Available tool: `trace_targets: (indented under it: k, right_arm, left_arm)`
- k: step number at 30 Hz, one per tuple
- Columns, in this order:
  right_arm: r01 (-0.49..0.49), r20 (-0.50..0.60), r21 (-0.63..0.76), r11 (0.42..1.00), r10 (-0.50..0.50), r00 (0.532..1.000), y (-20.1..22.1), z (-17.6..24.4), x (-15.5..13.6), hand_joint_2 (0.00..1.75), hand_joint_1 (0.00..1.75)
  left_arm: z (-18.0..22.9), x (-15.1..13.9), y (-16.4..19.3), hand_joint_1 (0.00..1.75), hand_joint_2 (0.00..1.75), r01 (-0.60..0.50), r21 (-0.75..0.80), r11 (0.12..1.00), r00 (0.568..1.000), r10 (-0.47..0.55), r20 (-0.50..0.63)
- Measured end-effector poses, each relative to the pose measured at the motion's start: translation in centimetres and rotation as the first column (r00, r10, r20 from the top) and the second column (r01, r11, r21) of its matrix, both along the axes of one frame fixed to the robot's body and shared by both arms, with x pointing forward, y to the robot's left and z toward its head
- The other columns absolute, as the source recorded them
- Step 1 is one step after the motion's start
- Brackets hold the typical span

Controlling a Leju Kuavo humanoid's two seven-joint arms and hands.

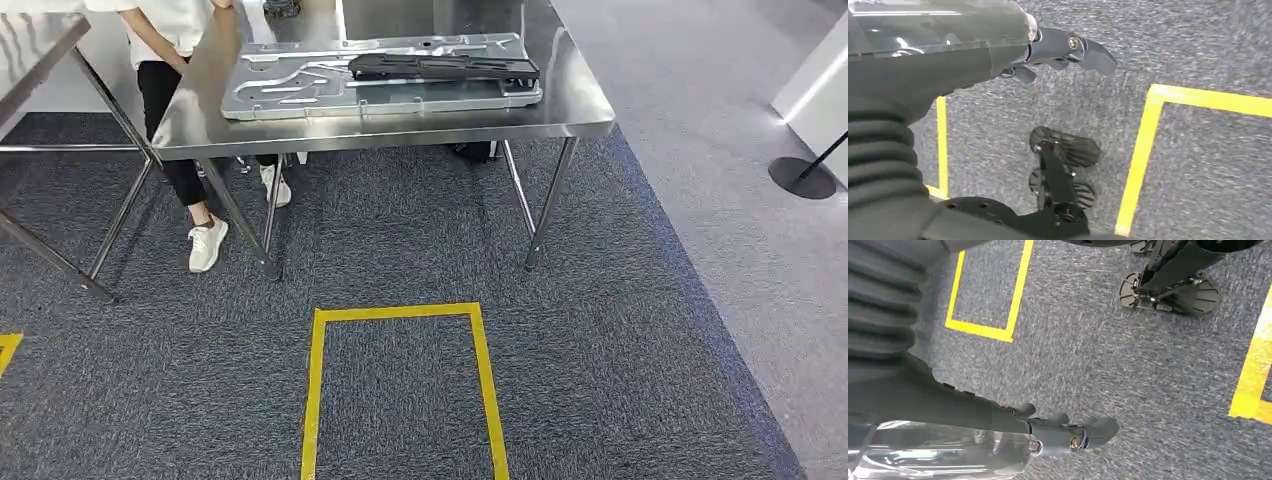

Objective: Take the parts from the cabinet and place them on the table.

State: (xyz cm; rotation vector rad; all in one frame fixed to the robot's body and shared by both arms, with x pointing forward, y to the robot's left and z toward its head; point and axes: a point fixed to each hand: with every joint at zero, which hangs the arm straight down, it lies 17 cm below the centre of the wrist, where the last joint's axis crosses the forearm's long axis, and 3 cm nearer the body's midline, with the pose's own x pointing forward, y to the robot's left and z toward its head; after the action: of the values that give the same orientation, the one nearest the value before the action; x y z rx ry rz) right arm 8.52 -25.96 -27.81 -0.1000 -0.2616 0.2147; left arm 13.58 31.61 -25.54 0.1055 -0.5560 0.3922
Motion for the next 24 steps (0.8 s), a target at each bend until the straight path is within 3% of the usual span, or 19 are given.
trace_targets:
  k: [1,2,14,24]
  right_arm:
    - [0.009,-0.002,0.000,1.000,-0.009,1.000,-0.1,0.0,-0.1,1.75,0.00]
    - [0.019,-0.002,0.000,1.000,-0.019,1.000,-0.3,0.0,-0.3,0.00,0.00]
    - [0.123,-0.007,0.014,0.992,-0.122,0.992,-1.6,-0.1,-1.5,0.00,0.00]
    - [0.180,-0.014,0.057,0.982,-0.179,0.984,-1.3,0.0,-2.6,0.00,0.00]
  left_arm:
    - [-0.1,-0.3,-0.2,0.00,1.75,0.009,-0.003,1.000,1.000,-0.009,-0.009]
    - [-0.2,-0.6,-0.4,0.00,0.00,0.019,-0.007,1.000,1.000,-0.019,-0.021]
    - [-1.2,-3.5,-1.9,0.00,0.00,0.135,-0.042,0.990,0.982,-0.139,-0.127]
    - [-1.8,-6.4,-3.4,0.00,0.00,0.245,-0.075,0.967,0.942,-0.255,-0.217]
